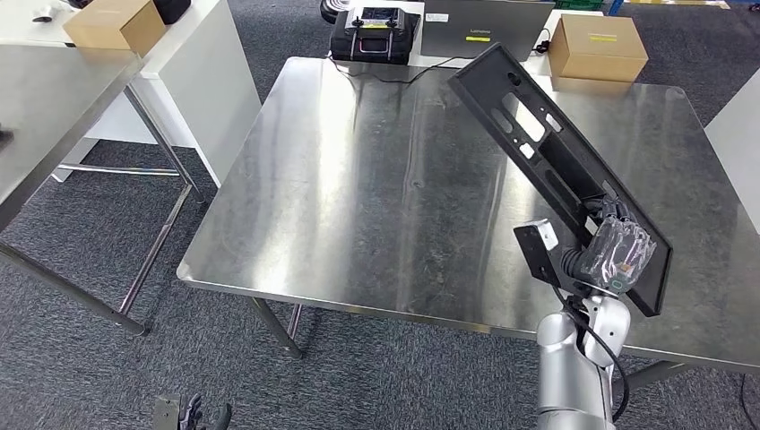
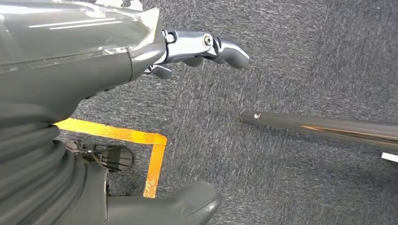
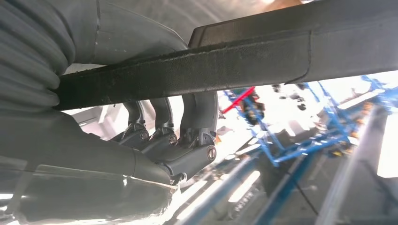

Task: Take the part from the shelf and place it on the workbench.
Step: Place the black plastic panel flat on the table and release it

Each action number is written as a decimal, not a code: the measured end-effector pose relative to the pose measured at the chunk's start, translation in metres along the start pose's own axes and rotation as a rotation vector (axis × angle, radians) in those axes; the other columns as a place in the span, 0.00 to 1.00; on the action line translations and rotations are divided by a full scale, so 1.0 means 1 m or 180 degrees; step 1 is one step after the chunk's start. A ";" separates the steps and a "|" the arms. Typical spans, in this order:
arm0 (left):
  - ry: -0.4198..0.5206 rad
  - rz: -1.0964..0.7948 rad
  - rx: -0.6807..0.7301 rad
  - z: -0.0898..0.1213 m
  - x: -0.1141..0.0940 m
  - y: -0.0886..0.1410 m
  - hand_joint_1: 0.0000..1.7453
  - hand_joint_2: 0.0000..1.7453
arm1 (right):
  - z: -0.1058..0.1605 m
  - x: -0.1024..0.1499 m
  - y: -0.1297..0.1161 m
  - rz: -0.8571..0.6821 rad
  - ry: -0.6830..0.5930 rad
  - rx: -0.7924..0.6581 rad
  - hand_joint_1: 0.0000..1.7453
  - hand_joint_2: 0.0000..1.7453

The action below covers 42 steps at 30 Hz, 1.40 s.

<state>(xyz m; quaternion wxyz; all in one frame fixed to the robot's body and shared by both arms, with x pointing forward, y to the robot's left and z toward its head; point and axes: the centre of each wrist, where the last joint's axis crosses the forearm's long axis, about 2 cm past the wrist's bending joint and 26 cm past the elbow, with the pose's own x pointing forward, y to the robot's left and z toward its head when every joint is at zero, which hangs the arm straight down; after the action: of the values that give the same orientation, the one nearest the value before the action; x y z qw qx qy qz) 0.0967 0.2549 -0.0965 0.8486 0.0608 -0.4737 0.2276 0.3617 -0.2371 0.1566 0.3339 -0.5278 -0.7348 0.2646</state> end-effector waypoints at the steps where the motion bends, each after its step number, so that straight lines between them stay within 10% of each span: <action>1: -0.0005 -0.0005 -0.0006 -0.001 0.001 0.000 0.00 1.00 | -0.004 -0.004 0.001 0.0047 0.0049 0.0022 1.00 1.00; 16: -0.0024 -0.0030 -0.0079 -0.014 0.013 -0.001 0.00 1.00 | -0.037 -0.058 0.013 0.0440 0.0606 0.0381 1.00 1.00; 42: -0.0008 -0.0001 -0.0072 -0.017 0.015 0.000 0.00 1.00 | -0.042 -0.062 0.036 0.0335 0.0976 0.1221 1.00 1.00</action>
<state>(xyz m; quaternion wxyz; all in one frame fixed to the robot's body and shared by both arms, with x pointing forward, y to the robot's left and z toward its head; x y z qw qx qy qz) 0.1168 0.2649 -0.0932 0.8486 0.0515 -0.4773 0.2221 0.4294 -0.2838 0.1434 0.5213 -0.5262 -0.5835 0.3331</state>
